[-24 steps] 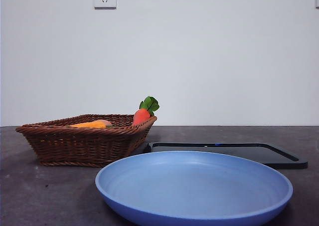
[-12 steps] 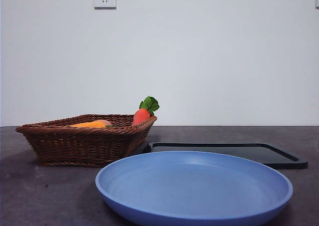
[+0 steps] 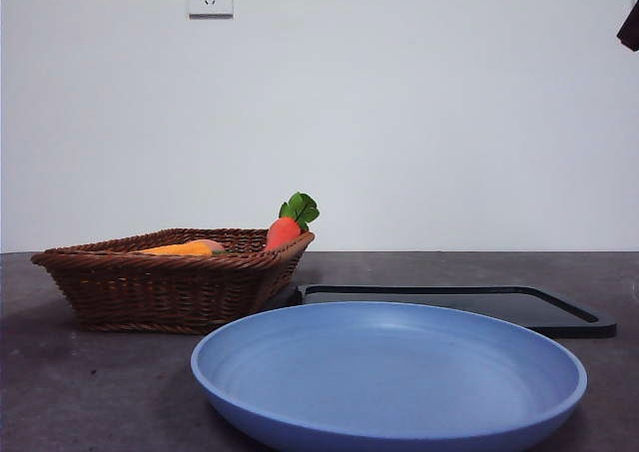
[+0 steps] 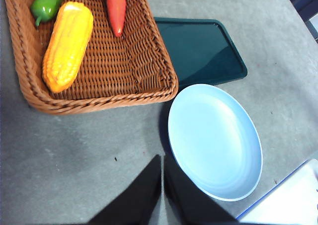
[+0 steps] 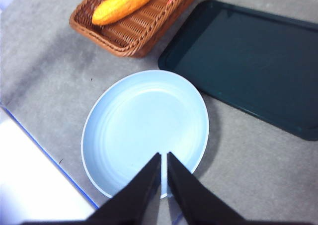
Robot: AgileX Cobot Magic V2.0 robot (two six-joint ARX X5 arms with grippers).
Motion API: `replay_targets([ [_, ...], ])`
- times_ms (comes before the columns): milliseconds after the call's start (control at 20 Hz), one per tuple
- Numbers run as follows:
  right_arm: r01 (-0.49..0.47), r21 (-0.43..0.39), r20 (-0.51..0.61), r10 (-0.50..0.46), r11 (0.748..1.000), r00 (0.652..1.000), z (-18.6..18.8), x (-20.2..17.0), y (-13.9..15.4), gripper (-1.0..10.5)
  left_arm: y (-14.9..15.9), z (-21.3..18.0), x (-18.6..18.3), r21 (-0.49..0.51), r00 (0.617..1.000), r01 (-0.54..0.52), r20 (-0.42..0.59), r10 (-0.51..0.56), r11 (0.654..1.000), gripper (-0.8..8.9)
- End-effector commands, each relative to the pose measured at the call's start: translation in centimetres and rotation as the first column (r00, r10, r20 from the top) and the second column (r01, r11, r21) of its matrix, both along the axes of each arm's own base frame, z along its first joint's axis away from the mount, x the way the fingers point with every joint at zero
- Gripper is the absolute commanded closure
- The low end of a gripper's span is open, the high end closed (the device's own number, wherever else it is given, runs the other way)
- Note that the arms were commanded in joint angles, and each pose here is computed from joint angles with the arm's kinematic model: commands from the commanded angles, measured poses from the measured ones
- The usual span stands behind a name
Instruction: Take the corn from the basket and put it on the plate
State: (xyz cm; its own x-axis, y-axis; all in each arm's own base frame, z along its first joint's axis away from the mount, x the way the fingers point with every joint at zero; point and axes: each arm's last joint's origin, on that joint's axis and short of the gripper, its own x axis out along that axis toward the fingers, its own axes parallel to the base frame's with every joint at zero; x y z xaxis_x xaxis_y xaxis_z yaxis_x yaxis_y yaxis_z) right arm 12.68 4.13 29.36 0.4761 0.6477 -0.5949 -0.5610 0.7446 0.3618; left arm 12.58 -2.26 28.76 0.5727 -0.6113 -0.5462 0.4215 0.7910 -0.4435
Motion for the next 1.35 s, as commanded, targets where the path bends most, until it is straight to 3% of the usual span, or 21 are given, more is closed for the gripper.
replay_targets([
  [50,-0.016,-0.002,0.019,0.016,1.0,1.0,0.5,0.3,0.1,9.3,0.0,0.5,0.2,0.006,1.0,0.013,0.027,-0.013,1.0,6.89],
  [150,-0.006,0.001,0.015,0.006,1.0,1.0,0.5,0.4,0.1,7.6,0.0,0.5,0.3,0.005,1.0,0.012,0.028,-0.012,1.0,5.06],
  [250,0.015,-0.002,0.002,-0.015,1.0,1.0,0.4,0.6,0.2,6.4,0.0,0.6,0.3,-0.001,1.0,0.007,0.024,-0.007,1.0,4.13],
  [700,-0.025,-0.025,-0.186,0.02,0.999,0.982,-2.9,5.4,2.4,6.4,0.0,0.6,0.3,-0.003,1.0,0.004,0.021,-0.004,1.0,4.11],
  [1050,-0.088,-0.073,-0.355,0.056,0.993,0.933,-8.3,9.8,5.0,6.4,0.0,0.6,0.3,-0.003,1.0,0.004,0.021,-0.004,1.0,4.11],
  [1350,-0.121,-0.095,-0.44,0.067,0.988,0.896,-11.6,11.3,6.2,6.4,0.0,0.6,0.3,-0.003,1.0,0.005,0.022,-0.004,1.0,4.11],
])
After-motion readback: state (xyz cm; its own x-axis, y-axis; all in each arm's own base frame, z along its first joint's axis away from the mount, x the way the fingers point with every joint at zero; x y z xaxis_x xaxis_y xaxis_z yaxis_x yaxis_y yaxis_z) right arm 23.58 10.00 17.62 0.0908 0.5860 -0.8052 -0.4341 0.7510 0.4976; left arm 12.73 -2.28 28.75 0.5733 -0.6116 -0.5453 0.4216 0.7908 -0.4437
